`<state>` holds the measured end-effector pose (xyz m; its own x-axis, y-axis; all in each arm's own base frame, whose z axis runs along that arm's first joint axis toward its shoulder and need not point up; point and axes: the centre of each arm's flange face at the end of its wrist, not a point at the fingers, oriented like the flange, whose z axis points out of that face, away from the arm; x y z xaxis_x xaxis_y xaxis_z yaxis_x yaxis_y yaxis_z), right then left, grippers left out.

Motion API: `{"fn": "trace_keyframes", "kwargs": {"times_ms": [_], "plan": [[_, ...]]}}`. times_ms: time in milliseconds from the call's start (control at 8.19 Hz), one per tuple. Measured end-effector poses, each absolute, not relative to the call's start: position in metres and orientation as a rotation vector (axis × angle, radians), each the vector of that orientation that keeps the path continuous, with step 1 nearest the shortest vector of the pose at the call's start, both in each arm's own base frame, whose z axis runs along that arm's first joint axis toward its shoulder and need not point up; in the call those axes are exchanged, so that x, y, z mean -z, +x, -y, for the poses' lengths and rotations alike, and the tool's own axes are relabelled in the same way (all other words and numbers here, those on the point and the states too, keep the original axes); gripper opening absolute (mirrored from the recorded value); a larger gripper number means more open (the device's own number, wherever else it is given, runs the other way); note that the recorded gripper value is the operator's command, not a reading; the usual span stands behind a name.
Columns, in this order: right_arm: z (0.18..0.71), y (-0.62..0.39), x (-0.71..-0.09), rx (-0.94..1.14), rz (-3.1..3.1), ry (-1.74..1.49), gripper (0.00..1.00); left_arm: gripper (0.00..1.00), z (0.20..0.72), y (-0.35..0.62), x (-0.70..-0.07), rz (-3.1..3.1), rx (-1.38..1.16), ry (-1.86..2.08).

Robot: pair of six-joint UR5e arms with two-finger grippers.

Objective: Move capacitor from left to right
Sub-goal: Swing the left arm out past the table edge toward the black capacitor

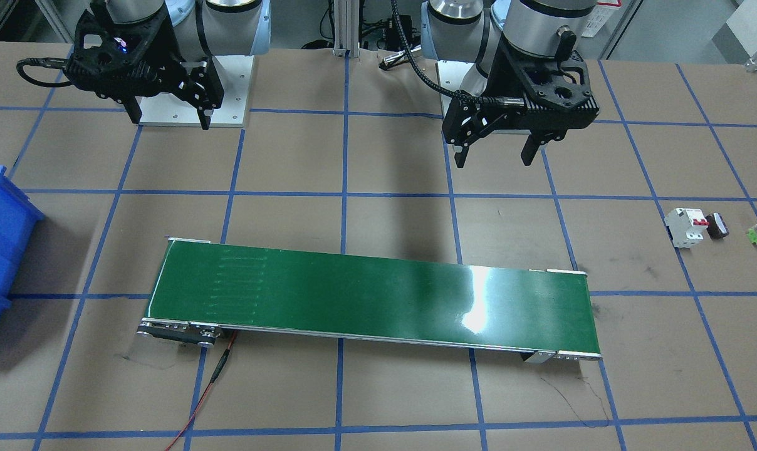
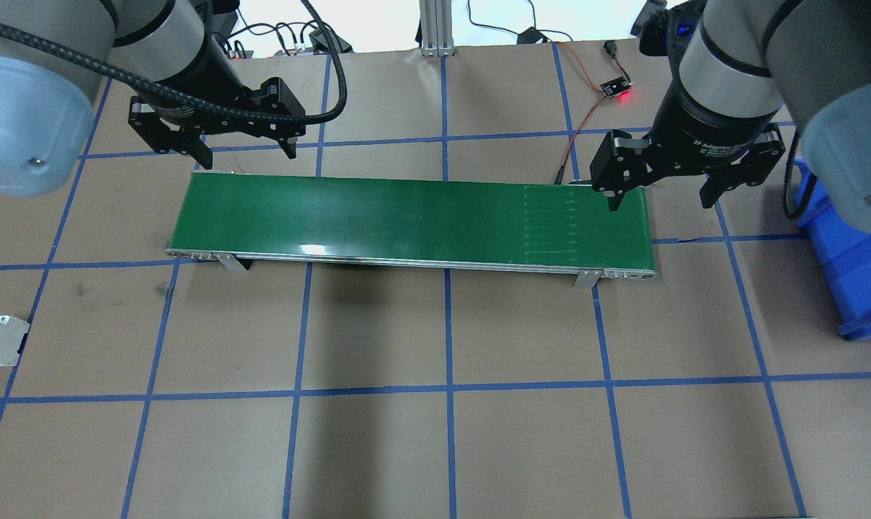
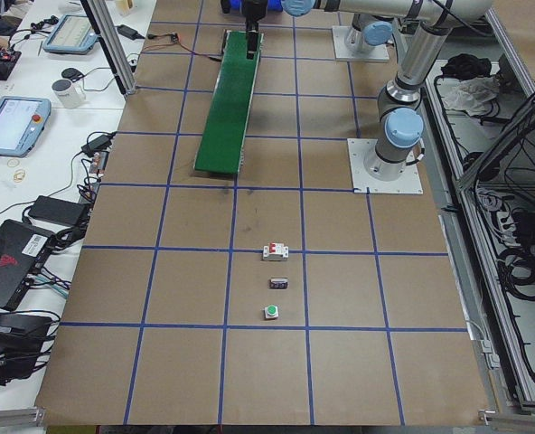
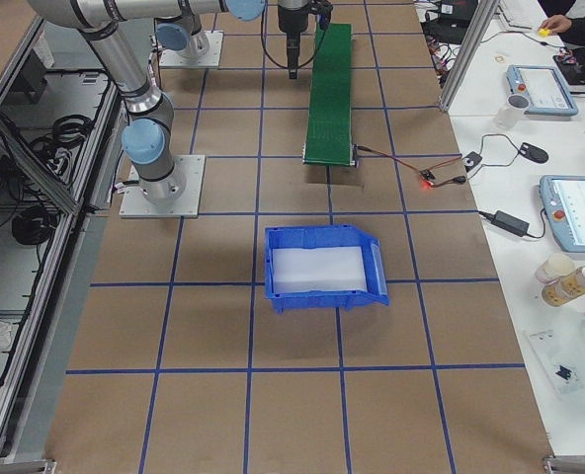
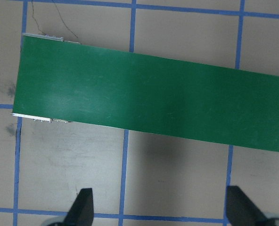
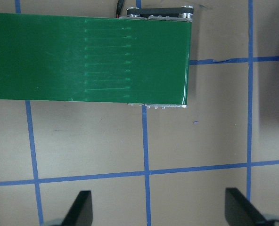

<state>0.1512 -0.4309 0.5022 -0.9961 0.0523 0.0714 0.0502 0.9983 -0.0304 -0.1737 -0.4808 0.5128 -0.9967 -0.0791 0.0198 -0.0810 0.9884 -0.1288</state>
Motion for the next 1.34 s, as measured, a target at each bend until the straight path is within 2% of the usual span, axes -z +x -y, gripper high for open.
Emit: {"fn": "trace_keyframes", "kwargs": {"times_ms": [488,733,1099,1343], "plan": [[0.431,0.152,-0.502,-0.045,3.073,-0.069,1.00,1.00,0.482,-0.167,-0.513,3.121,-0.190,0.136],[0.432,0.152,-0.502,-0.047,3.071,-0.079,1.00,1.00,0.495,-0.123,-0.516,3.134,-0.176,0.136],[0.431,0.150,-0.502,-0.051,3.059,-0.081,1.00,1.00,0.505,0.032,-0.504,3.143,-0.034,0.235],[0.431,0.151,-0.503,-0.055,3.060,-0.083,1.00,1.00,0.490,0.153,-0.487,3.162,0.048,0.241]]}}
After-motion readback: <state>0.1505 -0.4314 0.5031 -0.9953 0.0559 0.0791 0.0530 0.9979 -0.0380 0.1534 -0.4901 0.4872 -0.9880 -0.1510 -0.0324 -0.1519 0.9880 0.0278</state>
